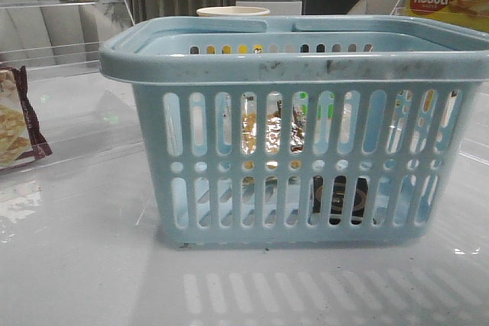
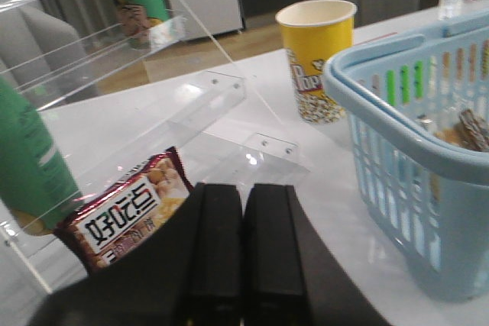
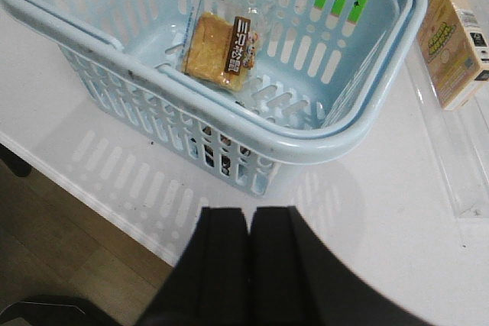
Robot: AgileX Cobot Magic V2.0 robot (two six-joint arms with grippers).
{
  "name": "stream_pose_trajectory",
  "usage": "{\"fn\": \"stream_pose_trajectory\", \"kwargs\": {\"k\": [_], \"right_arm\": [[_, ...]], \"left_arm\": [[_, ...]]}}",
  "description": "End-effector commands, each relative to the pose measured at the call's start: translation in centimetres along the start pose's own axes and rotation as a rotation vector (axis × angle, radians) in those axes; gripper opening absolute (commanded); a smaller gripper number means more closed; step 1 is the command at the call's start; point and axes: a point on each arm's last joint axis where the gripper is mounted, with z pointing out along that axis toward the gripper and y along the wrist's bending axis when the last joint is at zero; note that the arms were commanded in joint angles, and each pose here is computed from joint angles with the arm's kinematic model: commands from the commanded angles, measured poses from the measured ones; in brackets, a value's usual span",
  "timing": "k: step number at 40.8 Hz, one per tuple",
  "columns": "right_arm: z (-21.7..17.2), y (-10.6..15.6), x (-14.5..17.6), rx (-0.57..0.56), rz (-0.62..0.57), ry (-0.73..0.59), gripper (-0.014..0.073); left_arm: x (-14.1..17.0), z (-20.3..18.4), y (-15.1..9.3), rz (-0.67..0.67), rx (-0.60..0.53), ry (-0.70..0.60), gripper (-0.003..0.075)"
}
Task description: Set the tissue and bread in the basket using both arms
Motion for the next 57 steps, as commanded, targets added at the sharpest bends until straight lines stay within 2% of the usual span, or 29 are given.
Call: {"fn": "stream_pose_trajectory", "kwargs": {"k": [1, 10, 19, 28, 57], "right_arm": [[-0.5, -0.2, -1.3, 0.016, -0.014, -0.095, 0.0055], [-0.5, -0.2, -1.3, 0.016, -0.014, -0.095, 0.0055], [-0.5, -0.2, -1.3, 0.016, -0.014, -0.095, 0.0055], [-0.5, -0.2, -1.3, 0.016, -0.014, -0.095, 0.0055], [-0.5, -0.2, -1.3, 0.016, -0.014, -0.095, 0.0055]], "left_arm": [[0.5, -0.6, 0.3, -0.043, -0.081, -0.188, 0.0091], [5.3, -1.0, 0.2, -0.169, -0.196, -0.199, 0.0091], [7.6, -1.2, 0.0, -0.166, -0.245, -0.206, 0.0091], [7.6, -1.5, -0.1, -0.158, -0.254, -0.262, 0.0091], [7.7, -1.5, -0.1, -0.158, -0.251, -0.257, 0.0091]]}}
